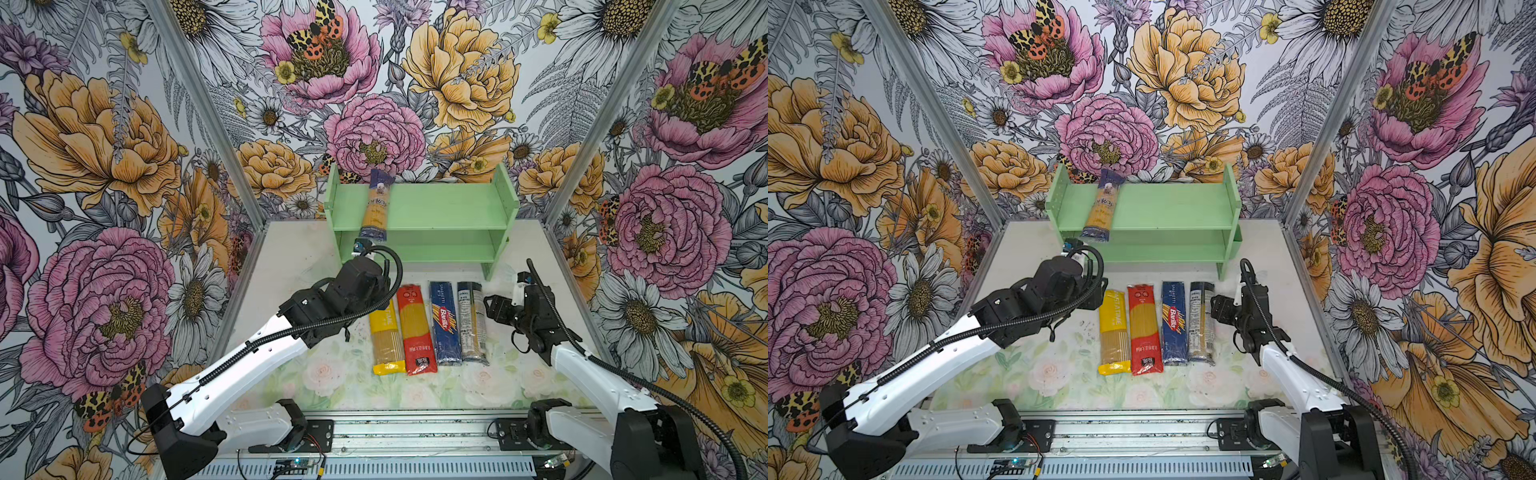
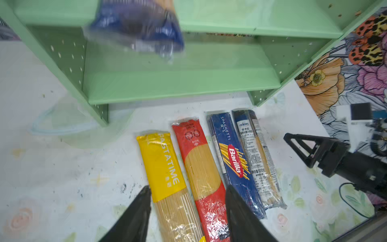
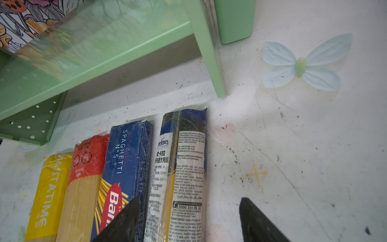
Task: Arrange pasta packages on shelves
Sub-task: Pick up the pasta bag from the center of the table.
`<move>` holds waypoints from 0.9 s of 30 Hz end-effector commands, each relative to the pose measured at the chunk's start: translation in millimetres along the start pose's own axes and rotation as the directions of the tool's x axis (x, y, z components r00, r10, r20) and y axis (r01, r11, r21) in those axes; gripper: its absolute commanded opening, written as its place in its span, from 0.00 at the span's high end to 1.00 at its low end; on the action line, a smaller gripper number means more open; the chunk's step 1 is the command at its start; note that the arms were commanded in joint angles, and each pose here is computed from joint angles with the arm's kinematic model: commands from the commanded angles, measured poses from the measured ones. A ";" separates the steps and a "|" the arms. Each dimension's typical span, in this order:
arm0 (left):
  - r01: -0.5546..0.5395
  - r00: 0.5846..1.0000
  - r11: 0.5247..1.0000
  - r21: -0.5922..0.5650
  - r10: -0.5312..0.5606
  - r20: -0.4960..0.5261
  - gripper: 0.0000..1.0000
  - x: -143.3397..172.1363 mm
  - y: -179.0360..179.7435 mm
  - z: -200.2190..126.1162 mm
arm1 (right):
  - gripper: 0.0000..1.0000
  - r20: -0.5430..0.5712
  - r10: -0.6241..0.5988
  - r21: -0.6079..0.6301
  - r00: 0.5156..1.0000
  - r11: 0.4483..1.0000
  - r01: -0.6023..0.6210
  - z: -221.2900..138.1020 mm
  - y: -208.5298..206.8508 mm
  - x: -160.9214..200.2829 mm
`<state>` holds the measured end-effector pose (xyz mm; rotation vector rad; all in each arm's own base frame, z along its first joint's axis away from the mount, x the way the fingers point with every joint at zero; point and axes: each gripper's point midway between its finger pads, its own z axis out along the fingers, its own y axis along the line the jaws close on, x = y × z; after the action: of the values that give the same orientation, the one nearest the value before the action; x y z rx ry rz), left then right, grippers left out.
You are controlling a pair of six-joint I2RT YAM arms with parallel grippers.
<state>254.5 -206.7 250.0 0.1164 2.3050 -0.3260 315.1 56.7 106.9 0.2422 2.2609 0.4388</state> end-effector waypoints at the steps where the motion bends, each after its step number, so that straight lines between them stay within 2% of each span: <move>1: 0.126 0.991 0.991 -0.049 -0.128 -0.039 0.30 36.8 9.3 15.0 | 0.22 0.006 0.005 -0.014 1.000 1.000 -0.005 -1.5 4.3 -1.8; 5: 0.169 0.982 0.981 -0.098 -0.176 -0.069 0.28 67.6 16.0 34.5 | 0.22 0.007 0.008 -0.017 1.000 1.000 -0.008 -1.8 4.8 -1.9; 6: 0.180 0.979 0.977 -0.115 -0.189 -0.073 0.23 73.9 19.1 39.0 | 0.22 0.006 0.008 -0.018 1.000 1.000 -0.008 -2.0 5.1 -1.7; 7: 0.198 0.975 0.972 -0.129 -0.209 -0.078 0.03 80.9 21.8 44.8 | 0.21 0.006 0.012 -0.020 1.000 1.000 -0.012 -2.2 5.3 -1.4; 8: 0.212 0.971 0.969 -0.129 -0.224 -0.084 0.01 87.6 21.2 51.5 | 0.21 0.006 0.013 -0.021 1.000 1.000 -0.013 -2.3 5.4 -1.0; 15: 0.258 0.955 0.953 -0.160 -0.277 -0.104 0.01 115.2 17.3 82.2 | 0.21 -0.002 0.013 -0.023 1.000 1.000 -0.013 -2.3 4.5 3.8; 20: 0.228 0.953 0.944 -0.238 -0.266 -0.143 0.01 134.8 19.9 106.1 | 0.21 0.000 0.010 -0.020 1.000 1.000 -0.010 -2.5 3.8 3.9; 27: 0.176 0.940 0.942 -0.284 -0.247 -0.236 0.01 158.2 2.5 136.1 | 0.21 -0.004 0.008 -0.022 1.000 1.000 -0.008 -2.4 3.5 6.2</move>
<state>237.8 -225.5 43.0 -0.2095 2.6236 -0.0643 311.3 57.6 101.7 0.2498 2.2743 0.4497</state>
